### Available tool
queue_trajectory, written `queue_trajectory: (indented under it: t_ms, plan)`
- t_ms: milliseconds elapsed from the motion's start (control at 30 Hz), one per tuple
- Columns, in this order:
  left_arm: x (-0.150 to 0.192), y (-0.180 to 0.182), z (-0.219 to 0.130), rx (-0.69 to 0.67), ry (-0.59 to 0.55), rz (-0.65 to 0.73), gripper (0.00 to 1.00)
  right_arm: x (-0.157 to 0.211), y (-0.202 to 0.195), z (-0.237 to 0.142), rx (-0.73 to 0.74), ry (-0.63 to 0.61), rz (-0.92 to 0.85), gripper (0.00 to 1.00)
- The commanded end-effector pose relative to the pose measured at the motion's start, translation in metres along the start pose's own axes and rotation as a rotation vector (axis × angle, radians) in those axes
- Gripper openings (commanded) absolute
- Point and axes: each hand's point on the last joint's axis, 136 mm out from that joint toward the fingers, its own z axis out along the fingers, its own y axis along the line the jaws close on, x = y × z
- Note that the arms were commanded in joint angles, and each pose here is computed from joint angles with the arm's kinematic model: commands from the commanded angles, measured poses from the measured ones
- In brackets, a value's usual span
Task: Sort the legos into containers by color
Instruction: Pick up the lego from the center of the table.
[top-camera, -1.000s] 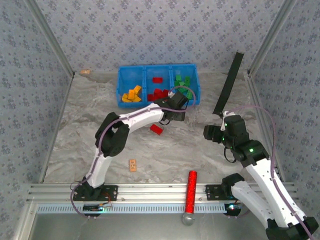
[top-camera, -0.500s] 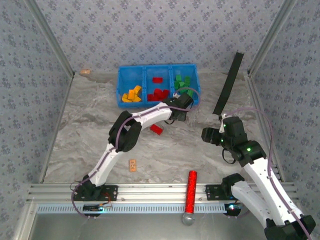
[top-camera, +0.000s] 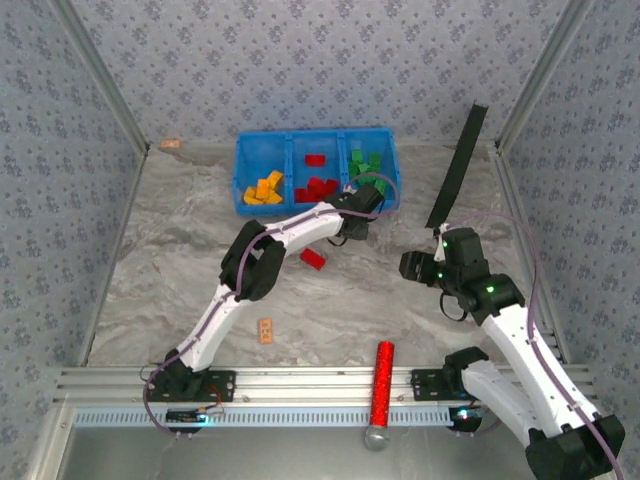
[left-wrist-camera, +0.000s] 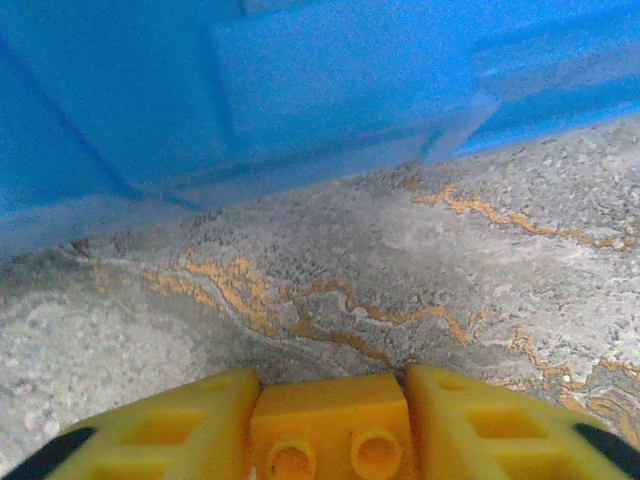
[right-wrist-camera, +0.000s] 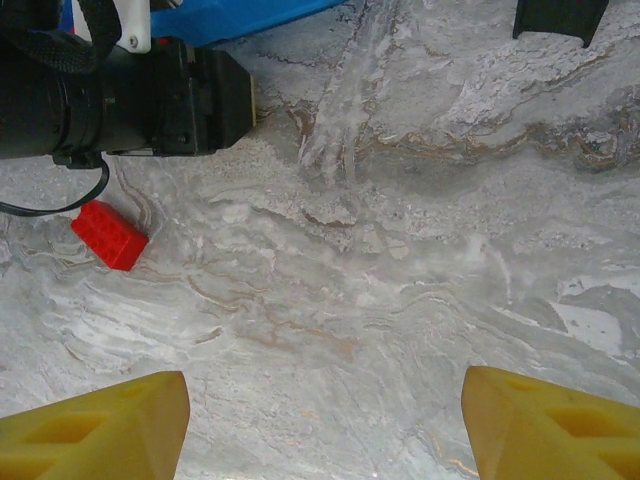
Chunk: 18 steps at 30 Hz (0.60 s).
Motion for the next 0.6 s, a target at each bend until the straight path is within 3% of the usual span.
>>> queue_trajectory:
  t_ms: [0,267,433,567]
  plan:
    - [0.010,0.011,0.014,-0.031,0.049,-0.005,0.36,0.004,-0.005,0.004,0.022,0.023,0.036,0.73]
    - [0.005,0.028,-0.012,-0.017,0.029,-0.014,0.25,0.012,0.002,0.016,-0.029,0.054,0.049,0.73]
    - [-0.017,0.041,-0.062,0.037,-0.039,-0.027,0.24,0.014,0.002,0.029,-0.028,0.072,0.057,0.74]
    - [-0.041,0.058,-0.115,0.078,-0.144,-0.038,0.24,0.021,0.006,0.051,-0.012,0.180,0.031,0.73]
